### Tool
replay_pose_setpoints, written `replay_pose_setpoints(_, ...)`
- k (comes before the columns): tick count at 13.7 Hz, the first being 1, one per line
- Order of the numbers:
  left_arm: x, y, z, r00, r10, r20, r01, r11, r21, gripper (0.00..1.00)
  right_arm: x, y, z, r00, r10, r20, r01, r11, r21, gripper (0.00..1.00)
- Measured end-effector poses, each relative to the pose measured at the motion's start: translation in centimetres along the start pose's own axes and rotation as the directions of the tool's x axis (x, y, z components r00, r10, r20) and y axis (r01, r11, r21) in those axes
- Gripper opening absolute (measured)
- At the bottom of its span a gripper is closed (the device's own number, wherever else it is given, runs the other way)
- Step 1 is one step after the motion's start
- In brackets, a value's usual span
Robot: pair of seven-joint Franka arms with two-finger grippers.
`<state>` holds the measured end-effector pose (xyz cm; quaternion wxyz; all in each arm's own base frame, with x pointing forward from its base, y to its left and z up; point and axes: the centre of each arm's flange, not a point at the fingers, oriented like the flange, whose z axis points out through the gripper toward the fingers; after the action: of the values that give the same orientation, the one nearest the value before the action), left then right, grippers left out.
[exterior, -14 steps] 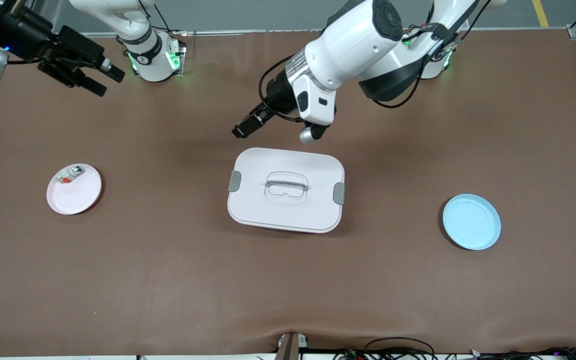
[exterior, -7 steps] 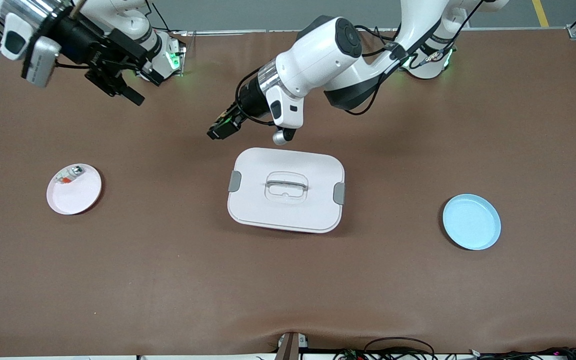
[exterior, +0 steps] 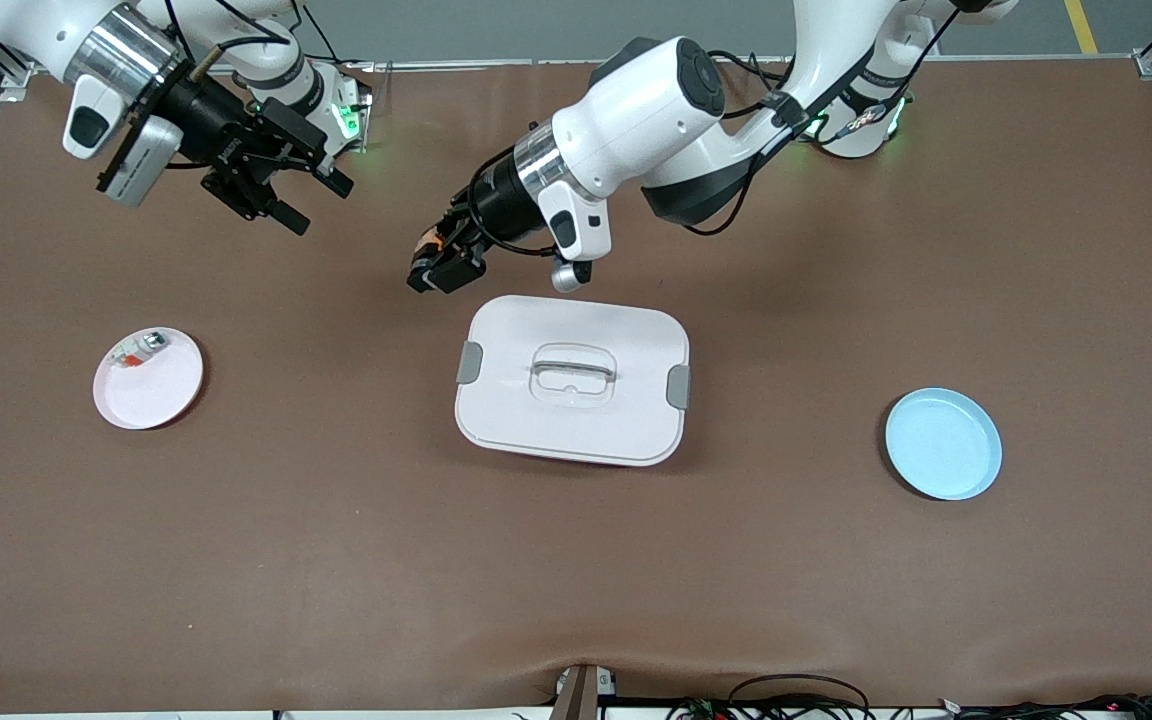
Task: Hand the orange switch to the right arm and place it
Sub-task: 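Hold the switch with the left gripper while the right gripper reaches it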
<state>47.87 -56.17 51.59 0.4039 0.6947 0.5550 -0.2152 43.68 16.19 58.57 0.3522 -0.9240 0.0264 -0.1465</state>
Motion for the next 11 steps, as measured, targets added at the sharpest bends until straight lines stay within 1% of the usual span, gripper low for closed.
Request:
replay_pose_setpoints(3,-0.2,-0.5,0.6,1.0,0.001,0.003,-0.001,1.0,0.009,0.72,-0.3,0.3,0.4,1.0,0.001,0.016,-0.001,1.0,-0.004,1.0)
replay_pose_setpoints(5,-0.2,-0.6,0.7,1.0,0.001,0.004,-0.001,1.0,0.01,0.72,-0.6,0.0,1.3,0.999,-0.007,0.036,0.008,1.0,-0.008,1.0)
replay_pose_setpoints(7,-0.3,-0.6,0.7,1.0,0.002,0.005,-0.002,1.0,0.011,0.72,-1.2,-0.4,2.8,0.998,-0.013,0.065,0.014,1.0,-0.017,1.0)
replay_pose_setpoints(9,-0.4,-0.6,0.7,1.0,0.002,0.005,-0.002,1.0,0.011,0.72,-2.0,-0.9,5.2,0.994,-0.003,0.107,0.007,0.999,-0.034,1.0)
replay_pose_setpoints(11,-0.3,-0.6,0.8,1.0,0.002,0.004,-0.002,1.0,0.01,0.72,-2.7,-1.6,7.4,0.99,0.012,0.138,-0.005,0.999,-0.05,1.0)
